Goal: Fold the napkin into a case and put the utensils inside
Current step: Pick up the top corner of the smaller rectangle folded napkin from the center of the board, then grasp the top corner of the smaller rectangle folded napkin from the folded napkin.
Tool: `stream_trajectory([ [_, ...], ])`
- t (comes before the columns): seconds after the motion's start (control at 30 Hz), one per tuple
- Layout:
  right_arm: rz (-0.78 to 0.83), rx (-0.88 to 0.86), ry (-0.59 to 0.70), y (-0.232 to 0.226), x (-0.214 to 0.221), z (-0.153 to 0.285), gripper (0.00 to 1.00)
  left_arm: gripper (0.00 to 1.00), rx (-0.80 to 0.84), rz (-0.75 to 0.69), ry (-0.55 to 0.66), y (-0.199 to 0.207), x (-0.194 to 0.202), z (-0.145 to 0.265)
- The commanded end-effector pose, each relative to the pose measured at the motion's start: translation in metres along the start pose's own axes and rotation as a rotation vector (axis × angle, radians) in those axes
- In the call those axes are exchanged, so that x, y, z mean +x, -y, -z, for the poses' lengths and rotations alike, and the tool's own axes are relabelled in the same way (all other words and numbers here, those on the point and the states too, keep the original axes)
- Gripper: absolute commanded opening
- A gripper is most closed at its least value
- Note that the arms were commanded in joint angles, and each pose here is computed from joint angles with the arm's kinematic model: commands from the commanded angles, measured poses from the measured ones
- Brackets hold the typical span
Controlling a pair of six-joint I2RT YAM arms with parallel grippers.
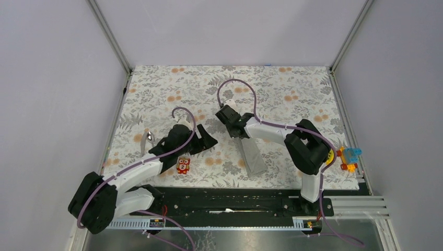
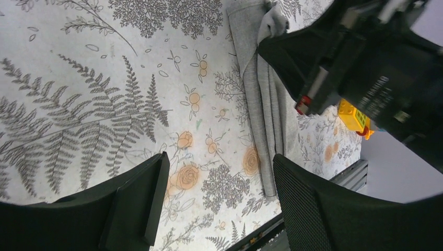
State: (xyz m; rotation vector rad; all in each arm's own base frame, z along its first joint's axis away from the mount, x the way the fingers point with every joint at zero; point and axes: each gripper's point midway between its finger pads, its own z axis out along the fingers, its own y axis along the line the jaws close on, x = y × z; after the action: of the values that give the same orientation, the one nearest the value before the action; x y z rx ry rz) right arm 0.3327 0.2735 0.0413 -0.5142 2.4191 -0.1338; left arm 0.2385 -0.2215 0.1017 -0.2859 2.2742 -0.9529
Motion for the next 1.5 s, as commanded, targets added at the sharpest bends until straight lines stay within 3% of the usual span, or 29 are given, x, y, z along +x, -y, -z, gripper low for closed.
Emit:
stream_trajectory([
  [0.0,-0.137,-0.06,0.075,0.003,-0.027,0.028,0.0,0.78,0.121,-0.042,0.068,0.035,-0.027,-0.016],
  [0.23,-0.251,-0.118,0.036,0.011,-0.021,0.028,0.0,0.77,0.136,-0.108,0.04,0.044,-0.036,-0.065],
  [0.4,-0.29,-0.13,0.033,0.013,-0.022,0.029,0.0,0.51,0.157,-0.219,0.023,0.056,-0.044,-0.097],
  [0.57,-0.326,-0.129,0.023,0.016,-0.02,0.029,0.0,0.36,0.086,-0.346,0.025,0.058,-0.049,-0.119],
  [1.03,-0.449,-0.182,0.013,0.036,-0.022,0.033,0.0,0.42,0.142,-0.343,-0.063,0.069,-0.023,-0.156],
  [1.47,-0.466,-0.228,0.004,0.032,-0.022,0.035,0.0,0.4,-0.033,-0.418,-0.076,0.056,-0.014,-0.171],
])
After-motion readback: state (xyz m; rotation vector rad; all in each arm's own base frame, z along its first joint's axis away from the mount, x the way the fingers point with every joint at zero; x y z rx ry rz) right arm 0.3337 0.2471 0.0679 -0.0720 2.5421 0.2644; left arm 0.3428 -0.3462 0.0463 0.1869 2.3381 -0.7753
